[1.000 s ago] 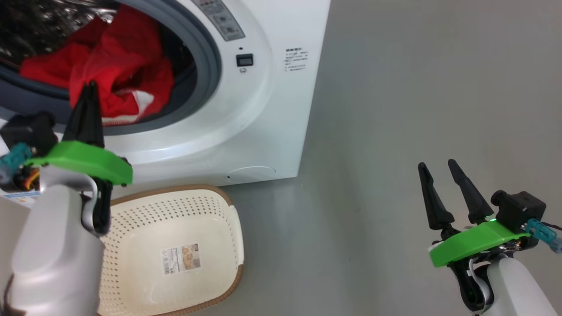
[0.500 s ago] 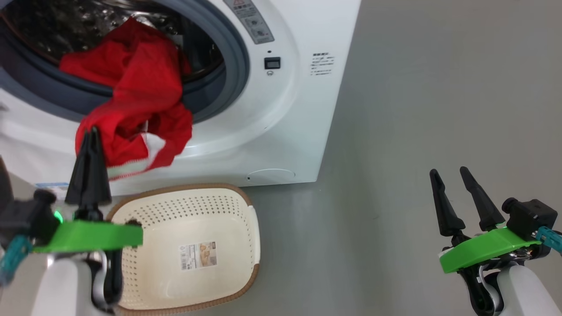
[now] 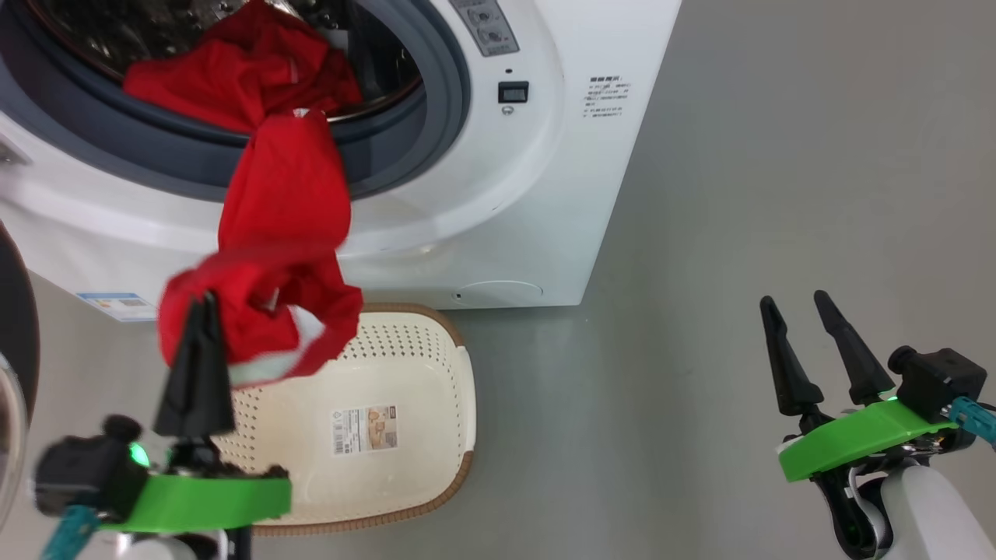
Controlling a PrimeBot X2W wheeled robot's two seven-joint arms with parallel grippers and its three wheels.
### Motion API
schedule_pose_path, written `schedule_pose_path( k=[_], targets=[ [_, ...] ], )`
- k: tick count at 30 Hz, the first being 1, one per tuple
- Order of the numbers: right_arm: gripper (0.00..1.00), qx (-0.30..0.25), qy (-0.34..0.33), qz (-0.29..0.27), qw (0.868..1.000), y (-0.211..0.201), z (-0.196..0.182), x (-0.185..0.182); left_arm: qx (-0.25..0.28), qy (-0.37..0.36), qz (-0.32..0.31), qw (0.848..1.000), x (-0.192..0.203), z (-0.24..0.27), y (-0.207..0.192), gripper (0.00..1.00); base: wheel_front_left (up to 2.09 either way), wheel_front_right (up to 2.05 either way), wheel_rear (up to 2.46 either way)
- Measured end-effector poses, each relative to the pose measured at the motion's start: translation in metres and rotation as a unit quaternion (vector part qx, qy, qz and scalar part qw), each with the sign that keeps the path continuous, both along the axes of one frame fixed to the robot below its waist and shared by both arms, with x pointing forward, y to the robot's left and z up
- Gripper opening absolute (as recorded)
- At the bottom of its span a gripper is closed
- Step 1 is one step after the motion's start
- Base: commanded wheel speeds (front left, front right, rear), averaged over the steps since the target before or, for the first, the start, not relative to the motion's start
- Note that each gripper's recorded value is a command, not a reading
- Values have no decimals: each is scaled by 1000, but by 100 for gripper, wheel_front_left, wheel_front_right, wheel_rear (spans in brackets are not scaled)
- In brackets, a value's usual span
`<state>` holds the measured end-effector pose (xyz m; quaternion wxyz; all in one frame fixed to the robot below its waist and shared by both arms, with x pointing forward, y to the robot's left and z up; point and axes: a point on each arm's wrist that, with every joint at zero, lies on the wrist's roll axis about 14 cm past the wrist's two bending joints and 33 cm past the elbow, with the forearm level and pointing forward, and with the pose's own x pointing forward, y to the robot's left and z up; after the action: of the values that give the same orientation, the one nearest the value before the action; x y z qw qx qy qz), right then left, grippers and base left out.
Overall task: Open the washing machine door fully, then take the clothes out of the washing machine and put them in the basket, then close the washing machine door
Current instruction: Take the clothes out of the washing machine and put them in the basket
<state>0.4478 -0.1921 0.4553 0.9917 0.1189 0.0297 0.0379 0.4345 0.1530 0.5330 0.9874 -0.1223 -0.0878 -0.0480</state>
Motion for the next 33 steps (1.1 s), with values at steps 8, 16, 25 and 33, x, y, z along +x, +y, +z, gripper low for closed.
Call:
schedule_pose_path(
  k=[8,16,25,33],
  targets=[
    [100,-2,1,0,1000,-1,-3,7,-14,160,-16,987,-10,-105,-14,0,0,0,0],
    [100,-5,18,-11,1000,-9,-16,6,-8,279,-37,960,-3,-183,-25,0,0,0,0],
    [100,-7,16,-18,1000,-15,-19,16,16,362,-66,930,3,-235,-37,0,0,0,0],
    [100,-5,41,-22,999,-15,-39,14,44,414,-101,904,6,-269,-54,0,0,0,0]
  ],
)
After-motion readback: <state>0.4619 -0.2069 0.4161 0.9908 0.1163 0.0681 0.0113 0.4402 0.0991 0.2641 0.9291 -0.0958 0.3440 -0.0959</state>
